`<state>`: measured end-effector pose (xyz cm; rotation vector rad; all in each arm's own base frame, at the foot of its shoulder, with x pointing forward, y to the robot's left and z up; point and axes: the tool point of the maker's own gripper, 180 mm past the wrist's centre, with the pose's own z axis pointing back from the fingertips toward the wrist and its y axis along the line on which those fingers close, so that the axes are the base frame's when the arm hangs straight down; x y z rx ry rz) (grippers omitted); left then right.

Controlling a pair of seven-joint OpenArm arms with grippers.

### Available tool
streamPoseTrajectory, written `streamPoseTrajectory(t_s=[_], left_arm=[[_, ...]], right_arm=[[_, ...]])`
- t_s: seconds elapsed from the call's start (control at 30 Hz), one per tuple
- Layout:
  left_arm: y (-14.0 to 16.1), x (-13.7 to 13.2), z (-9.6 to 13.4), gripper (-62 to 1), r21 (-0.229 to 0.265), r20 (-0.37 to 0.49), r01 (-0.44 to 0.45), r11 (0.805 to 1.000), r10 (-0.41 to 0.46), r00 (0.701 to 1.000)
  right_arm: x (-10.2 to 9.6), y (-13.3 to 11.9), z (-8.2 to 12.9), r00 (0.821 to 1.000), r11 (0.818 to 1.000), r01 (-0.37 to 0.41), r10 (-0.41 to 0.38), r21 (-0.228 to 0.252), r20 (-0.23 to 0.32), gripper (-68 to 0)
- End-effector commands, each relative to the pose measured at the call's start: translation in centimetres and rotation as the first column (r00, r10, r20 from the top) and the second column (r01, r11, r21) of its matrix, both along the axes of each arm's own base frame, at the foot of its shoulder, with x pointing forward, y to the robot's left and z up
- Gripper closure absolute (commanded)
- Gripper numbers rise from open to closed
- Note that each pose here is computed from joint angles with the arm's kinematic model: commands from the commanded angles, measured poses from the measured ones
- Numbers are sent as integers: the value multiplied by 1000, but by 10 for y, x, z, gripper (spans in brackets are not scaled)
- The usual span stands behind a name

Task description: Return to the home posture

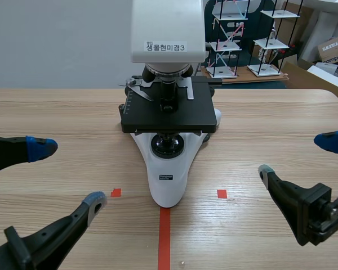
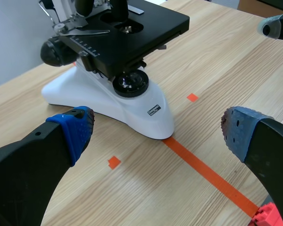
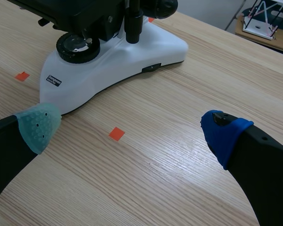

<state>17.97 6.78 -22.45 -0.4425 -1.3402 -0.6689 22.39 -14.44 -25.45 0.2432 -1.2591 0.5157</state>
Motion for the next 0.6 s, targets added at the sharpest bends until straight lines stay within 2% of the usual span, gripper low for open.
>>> streamPoseTrajectory(t_s=[0.0, 0.23, 0.57], left_arm=[[-1, 0, 0, -570, -19, -5, -23, 1000, 23, 1000], [0, -1, -14, -570, 55, -27, -59, 997, 60, 998], [-1, -1, -13, -570, 49, -24, -62, 997, 63, 998]], right_arm=[[5, 1, 11, 999, 1000, -9, 9, 3, 38, -671], [5, 1, 11, 999, 1000, -9, 9, 3, 38, -671], [5, 1, 11, 999, 1000, -9, 9, 3, 38, -671]])
